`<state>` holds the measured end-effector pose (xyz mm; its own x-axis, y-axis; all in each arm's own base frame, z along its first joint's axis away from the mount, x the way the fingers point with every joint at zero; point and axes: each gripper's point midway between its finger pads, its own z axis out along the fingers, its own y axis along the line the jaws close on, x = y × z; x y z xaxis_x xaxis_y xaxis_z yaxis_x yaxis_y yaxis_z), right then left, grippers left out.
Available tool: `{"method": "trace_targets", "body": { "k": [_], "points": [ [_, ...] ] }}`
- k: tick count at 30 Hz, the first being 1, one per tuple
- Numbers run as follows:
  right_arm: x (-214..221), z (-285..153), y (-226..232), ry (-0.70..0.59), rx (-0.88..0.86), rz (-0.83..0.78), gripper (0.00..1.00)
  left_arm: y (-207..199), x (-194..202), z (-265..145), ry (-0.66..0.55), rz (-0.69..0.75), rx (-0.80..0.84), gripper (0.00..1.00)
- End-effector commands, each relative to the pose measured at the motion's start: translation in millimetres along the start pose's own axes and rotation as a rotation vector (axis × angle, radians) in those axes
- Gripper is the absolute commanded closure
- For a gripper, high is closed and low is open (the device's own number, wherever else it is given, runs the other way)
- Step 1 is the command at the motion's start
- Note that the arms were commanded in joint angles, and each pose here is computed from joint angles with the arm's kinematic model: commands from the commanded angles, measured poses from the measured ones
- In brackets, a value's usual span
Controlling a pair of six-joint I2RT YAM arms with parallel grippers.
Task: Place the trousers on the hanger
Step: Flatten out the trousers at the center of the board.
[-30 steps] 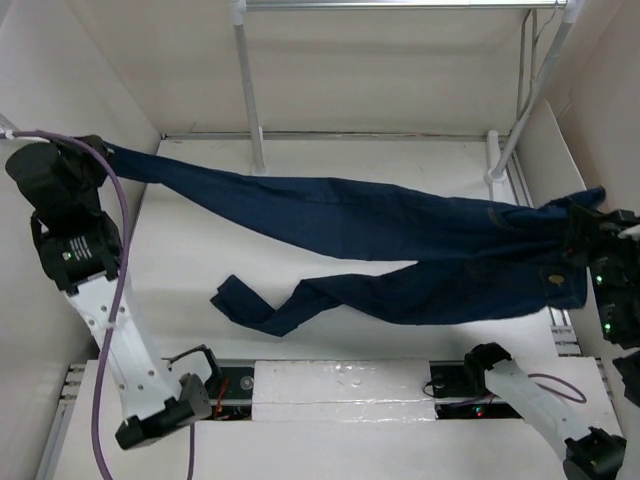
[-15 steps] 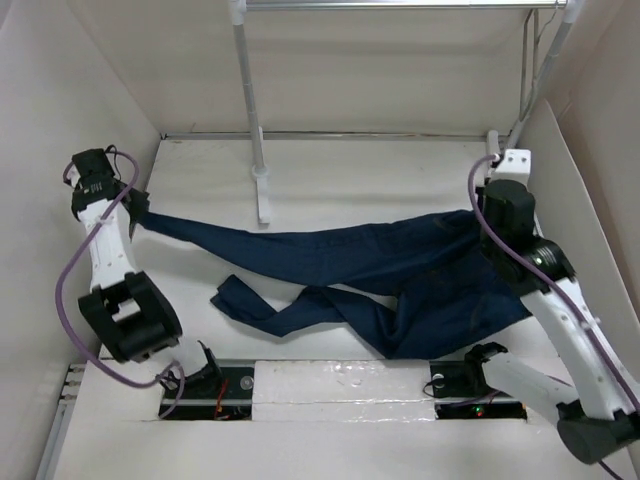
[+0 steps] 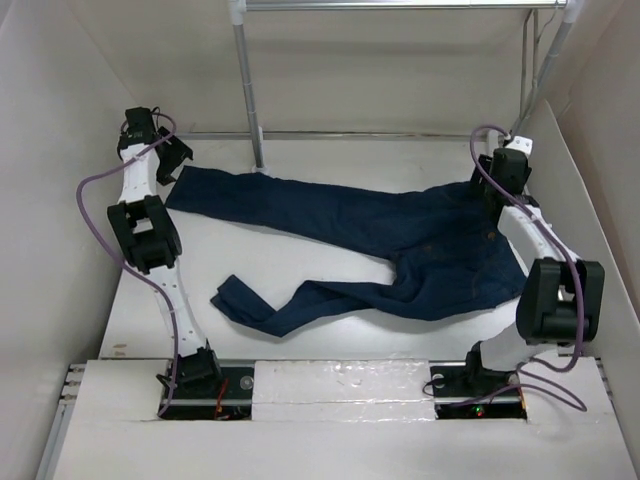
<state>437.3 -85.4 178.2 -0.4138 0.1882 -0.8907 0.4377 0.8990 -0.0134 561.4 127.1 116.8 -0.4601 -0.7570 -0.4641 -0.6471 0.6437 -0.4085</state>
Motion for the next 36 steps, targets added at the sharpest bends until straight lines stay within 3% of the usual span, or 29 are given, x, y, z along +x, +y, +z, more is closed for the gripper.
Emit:
{"method": "trace_targets", "body": {
  "k": [1,2,3,4,5,6,7,8,9,10,11,12,13,16,19,21,25,26,30,36],
  "points": [
    [-95,-7,24,-0.210,-0.119,0.091,0.17,-50,-48,-64,-0.117,0.018,0.199,0.29],
    [-73,-3,20,-0.098,-0.089,0.054,0.09,-52,-49,-77,-0.121,0.023,0.205,0.29],
    [-78,-7,21,-0.093,-0.099,0.052,0.03,-51,-47,-84,-0.123,0.033,0.207,0.28],
    [-73,-12,28,-0.074,-0.147,0.050,0.03,-39,-24,-77,-0.075,0.041,0.172,0.28],
    [-83,-30,26,-0.115,-0.170,0.068,0.03,-47,-32,-112,-0.143,0.056,0.216,0.28],
    [-83,-46,36,-0.132,-0.213,0.084,0.04,-45,-20,-120,-0.149,0.061,0.227,0.30],
    [-83,-60,41,-0.153,-0.249,0.085,0.06,-15,22,-105,-0.061,0.042,0.180,0.35],
    [-66,-68,42,-0.146,-0.269,0.078,0.18,-25,17,-145,-0.143,0.035,0.253,0.36],
    [-76,-97,41,-0.202,-0.302,0.105,0.31,-22,38,-150,-0.126,0.045,0.265,0.37],
    [-69,-113,50,-0.201,-0.342,0.105,0.49,8,76,-138,-0.070,0.041,0.182,0.44],
    [-44,-122,52,-0.147,-0.362,0.103,0.86,10,86,-164,-0.101,0.064,0.191,0.49],
    [-44,-145,54,-0.170,-0.410,0.101,0.95,25,105,-165,-0.073,0.093,0.147,0.52],
    [-32,-163,71,-0.145,-0.486,0.071,1.00,58,135,-158,-0.029,0.102,0.052,0.75],
    [16,-196,83,-0.054,-0.599,-0.005,1.00,119,190,-175,0.067,0.108,-0.069,0.86],
    [49,-226,92,0.005,-0.686,-0.078,1.00,149,226,-196,0.106,0.064,-0.119,0.78],
    [60,-239,96,0.025,-0.728,-0.137,0.96,144,237,-218,0.118,0.051,-0.102,0.71],
    [75,-263,116,0.081,-0.873,-0.269,0.87,142,296,-218,0.341,-0.089,-0.047,0.71],
    [85,-267,119,0.114,-0.885,-0.334,0.84,152,304,-211,0.306,-0.158,-0.063,0.69],
    [87,-273,119,0.087,-0.903,-0.346,0.83,151,289,-206,0.211,-0.198,-0.051,0.65],
    [87,-281,115,0.077,-0.931,-0.350,0.81,156,289,-188,0.205,-0.177,-0.080,0.65]
  ]
}}
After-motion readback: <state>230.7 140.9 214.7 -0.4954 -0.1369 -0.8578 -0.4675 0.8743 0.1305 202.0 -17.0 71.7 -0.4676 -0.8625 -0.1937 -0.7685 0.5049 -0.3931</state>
